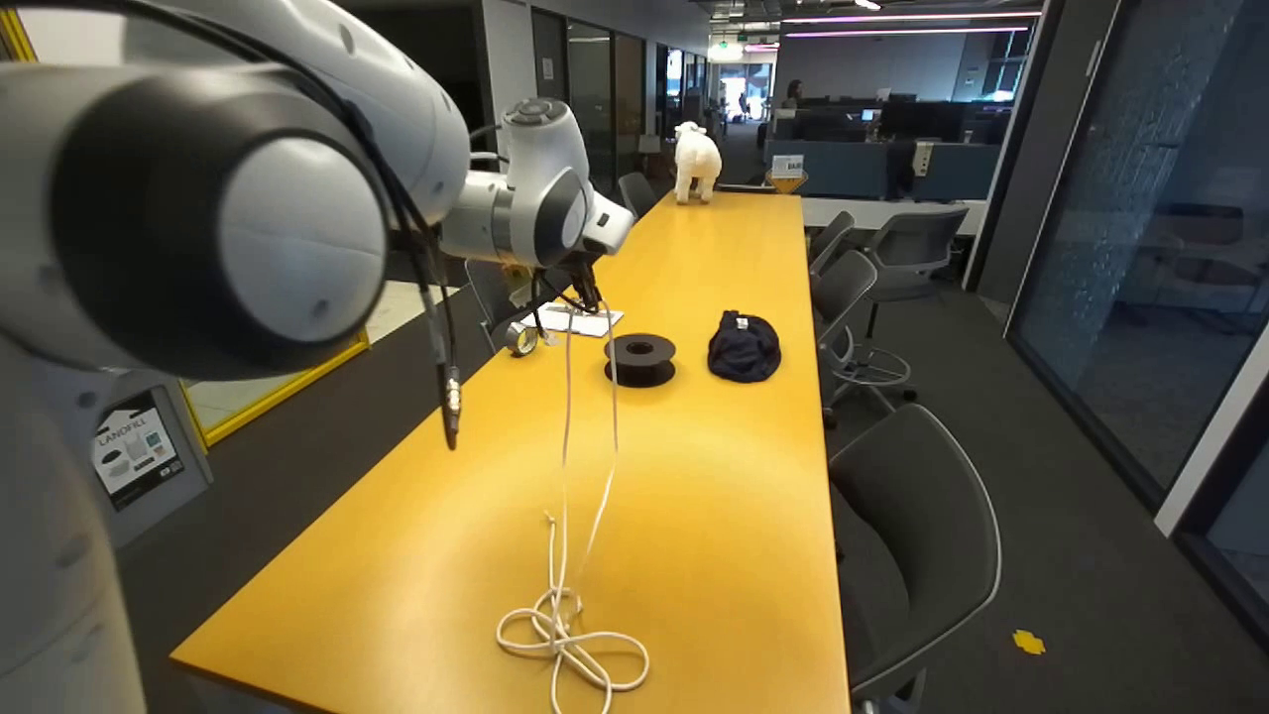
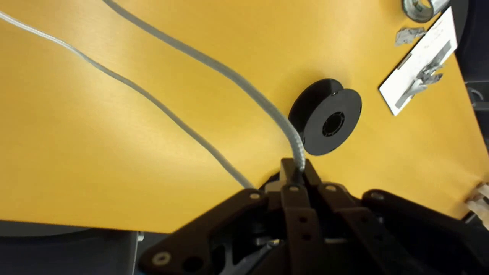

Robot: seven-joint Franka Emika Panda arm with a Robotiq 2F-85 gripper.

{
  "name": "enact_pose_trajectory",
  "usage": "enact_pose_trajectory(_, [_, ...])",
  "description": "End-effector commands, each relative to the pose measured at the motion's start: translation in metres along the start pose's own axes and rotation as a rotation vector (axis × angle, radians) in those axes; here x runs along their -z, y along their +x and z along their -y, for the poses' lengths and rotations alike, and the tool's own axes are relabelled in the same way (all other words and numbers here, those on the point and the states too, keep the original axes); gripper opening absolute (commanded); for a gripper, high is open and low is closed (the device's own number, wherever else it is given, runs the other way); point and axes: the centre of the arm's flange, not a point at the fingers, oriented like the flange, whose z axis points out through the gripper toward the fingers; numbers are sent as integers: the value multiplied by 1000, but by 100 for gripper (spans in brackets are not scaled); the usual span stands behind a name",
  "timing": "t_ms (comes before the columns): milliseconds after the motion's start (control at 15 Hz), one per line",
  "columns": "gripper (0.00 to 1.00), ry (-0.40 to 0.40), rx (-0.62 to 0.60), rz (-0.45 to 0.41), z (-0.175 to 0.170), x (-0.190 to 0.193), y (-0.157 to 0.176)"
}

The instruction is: Straighten out the string

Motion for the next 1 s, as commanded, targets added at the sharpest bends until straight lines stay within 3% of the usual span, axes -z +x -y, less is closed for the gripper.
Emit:
enact_pose_trajectory(0, [1, 56, 18, 105, 34, -87, 24])
enact_pose_trajectory(467, [1, 66, 5, 321, 28, -251, 6])
enact_pose_trajectory(933, [1, 53, 46, 435, 56, -310, -33])
